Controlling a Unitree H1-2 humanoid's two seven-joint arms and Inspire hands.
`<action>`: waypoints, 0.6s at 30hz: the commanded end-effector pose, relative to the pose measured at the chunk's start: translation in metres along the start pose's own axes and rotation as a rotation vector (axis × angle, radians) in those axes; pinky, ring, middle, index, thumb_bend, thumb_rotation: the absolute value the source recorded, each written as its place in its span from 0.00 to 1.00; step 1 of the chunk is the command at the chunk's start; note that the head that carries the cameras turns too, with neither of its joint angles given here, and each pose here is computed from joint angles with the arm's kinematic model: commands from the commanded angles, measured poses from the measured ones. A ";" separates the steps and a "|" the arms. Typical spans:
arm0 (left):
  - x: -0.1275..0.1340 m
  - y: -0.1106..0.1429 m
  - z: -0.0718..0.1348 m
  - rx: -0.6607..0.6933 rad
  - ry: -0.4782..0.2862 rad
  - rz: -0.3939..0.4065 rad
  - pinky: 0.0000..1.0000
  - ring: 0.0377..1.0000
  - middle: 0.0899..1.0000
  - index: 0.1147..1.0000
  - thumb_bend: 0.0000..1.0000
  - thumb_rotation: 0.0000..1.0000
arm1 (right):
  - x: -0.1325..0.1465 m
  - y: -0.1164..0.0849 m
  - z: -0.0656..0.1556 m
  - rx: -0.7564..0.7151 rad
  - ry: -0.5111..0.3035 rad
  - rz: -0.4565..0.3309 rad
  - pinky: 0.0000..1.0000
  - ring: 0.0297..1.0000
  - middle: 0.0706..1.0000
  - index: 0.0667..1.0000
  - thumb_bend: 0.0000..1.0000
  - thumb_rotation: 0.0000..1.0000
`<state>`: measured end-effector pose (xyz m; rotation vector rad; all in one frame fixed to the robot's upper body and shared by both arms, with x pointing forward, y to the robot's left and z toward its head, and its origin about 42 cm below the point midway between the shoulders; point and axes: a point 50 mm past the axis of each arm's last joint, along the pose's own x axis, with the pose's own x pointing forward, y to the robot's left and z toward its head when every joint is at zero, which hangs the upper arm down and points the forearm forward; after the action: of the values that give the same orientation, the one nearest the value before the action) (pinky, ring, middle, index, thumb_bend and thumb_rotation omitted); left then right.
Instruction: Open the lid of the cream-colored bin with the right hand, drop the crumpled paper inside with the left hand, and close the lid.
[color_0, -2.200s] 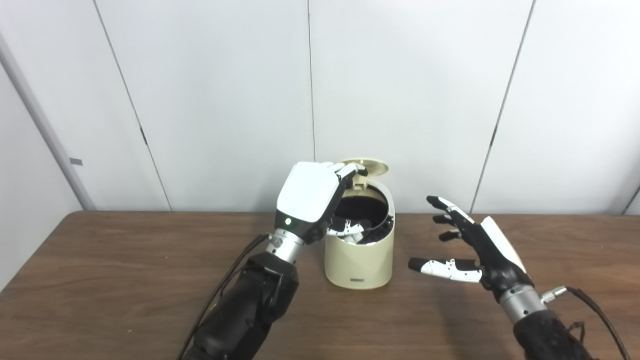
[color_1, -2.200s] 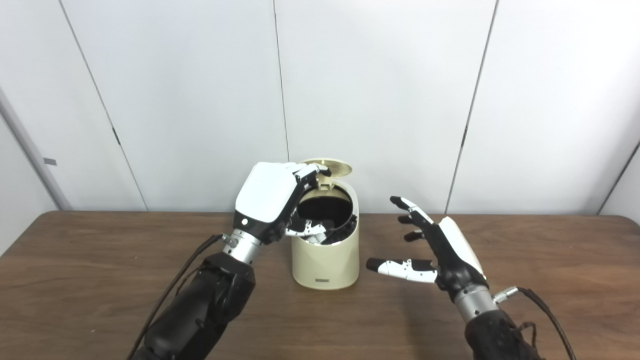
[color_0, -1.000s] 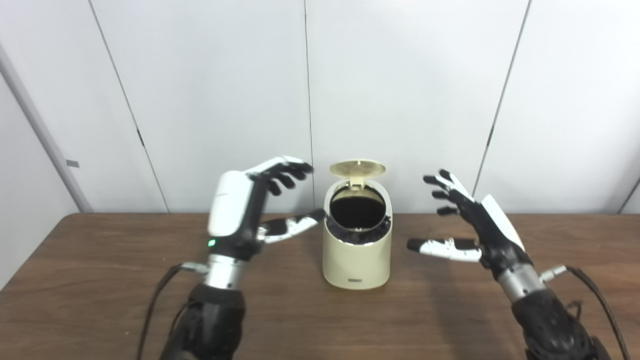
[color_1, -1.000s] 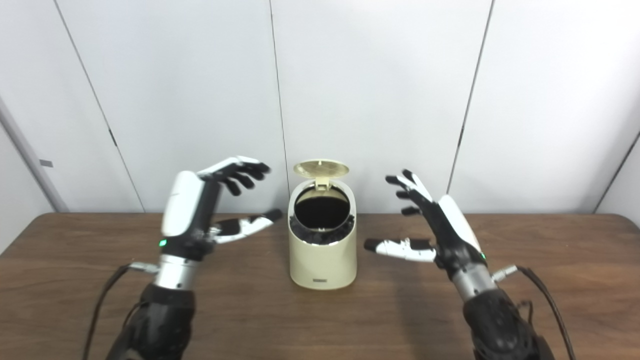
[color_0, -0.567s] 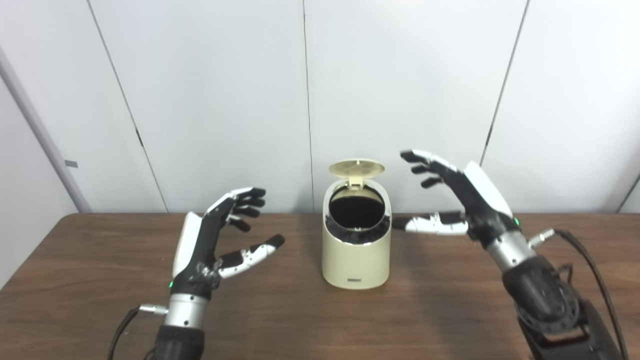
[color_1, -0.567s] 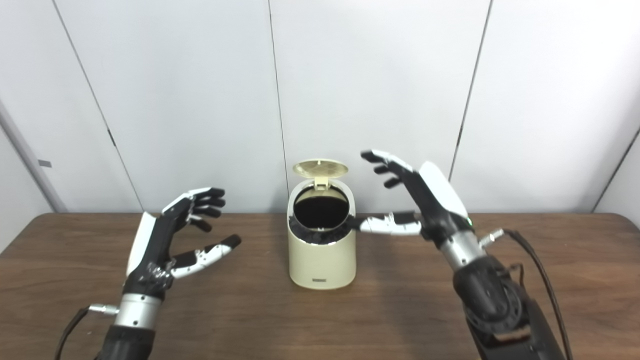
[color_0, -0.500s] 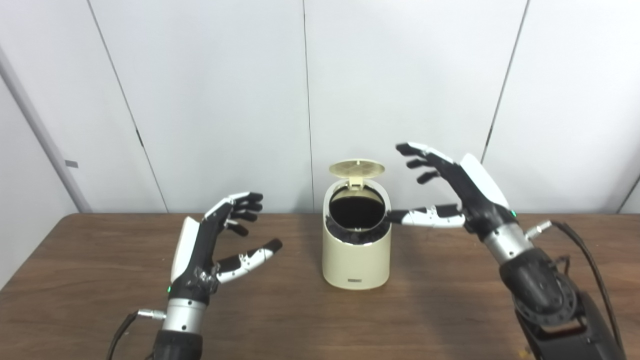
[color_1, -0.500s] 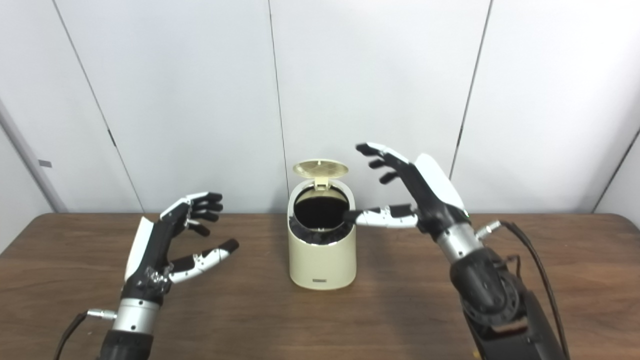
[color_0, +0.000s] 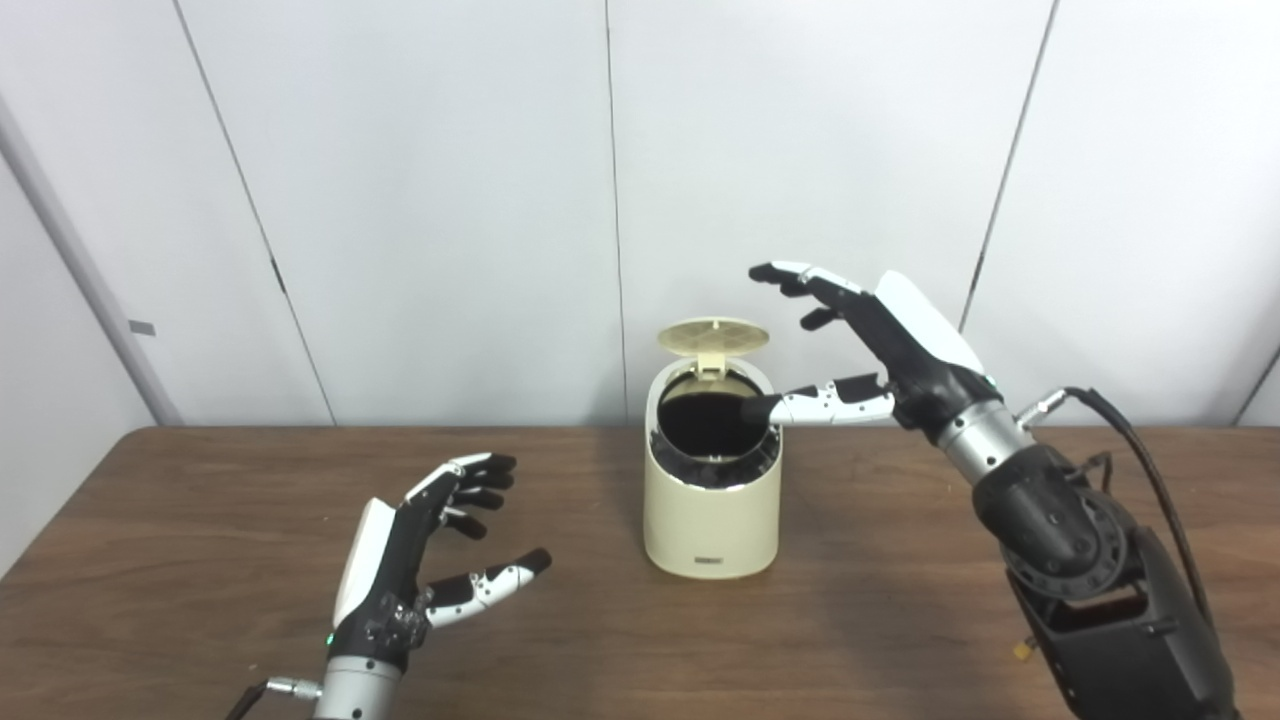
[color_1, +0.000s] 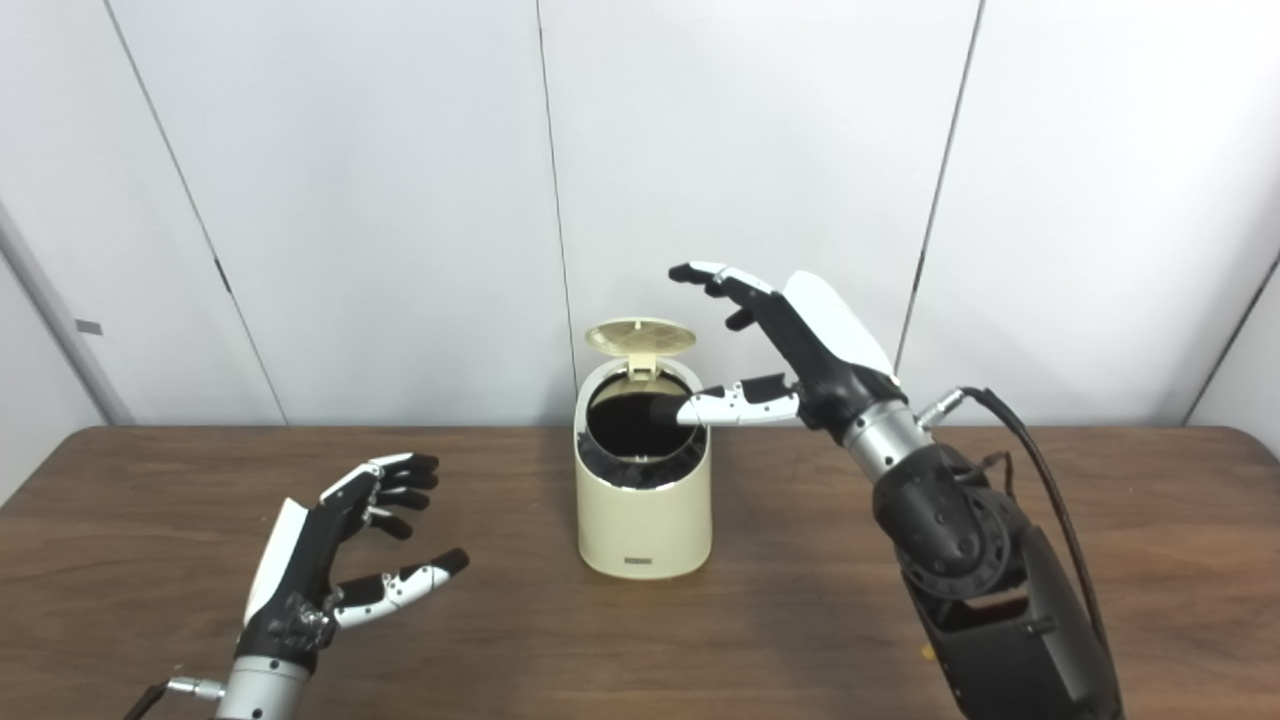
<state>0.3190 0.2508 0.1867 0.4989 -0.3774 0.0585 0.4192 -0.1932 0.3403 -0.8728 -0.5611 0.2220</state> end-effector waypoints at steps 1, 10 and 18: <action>0.006 0.005 0.010 0.008 -0.069 0.018 0.55 0.65 0.68 0.71 0.71 0.11 | 0.012 -0.020 0.015 -0.054 -0.058 -0.032 0.66 0.84 0.86 0.83 0.70 0.53; 0.006 0.001 0.010 0.002 -0.065 0.015 0.57 0.66 0.67 0.71 0.72 0.12 | 0.012 -0.018 0.022 -0.154 -0.073 0.014 0.72 0.89 0.85 0.82 0.72 0.59; 0.007 0.000 0.013 0.007 -0.060 0.014 0.56 0.66 0.67 0.71 0.72 0.12 | 0.013 -0.012 0.022 -0.167 -0.089 0.045 0.77 0.91 0.81 0.79 0.71 0.56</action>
<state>0.3170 0.2458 0.1840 0.4994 -0.3765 0.0496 0.4180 -0.1865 0.3367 -1.0246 -0.5419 0.2852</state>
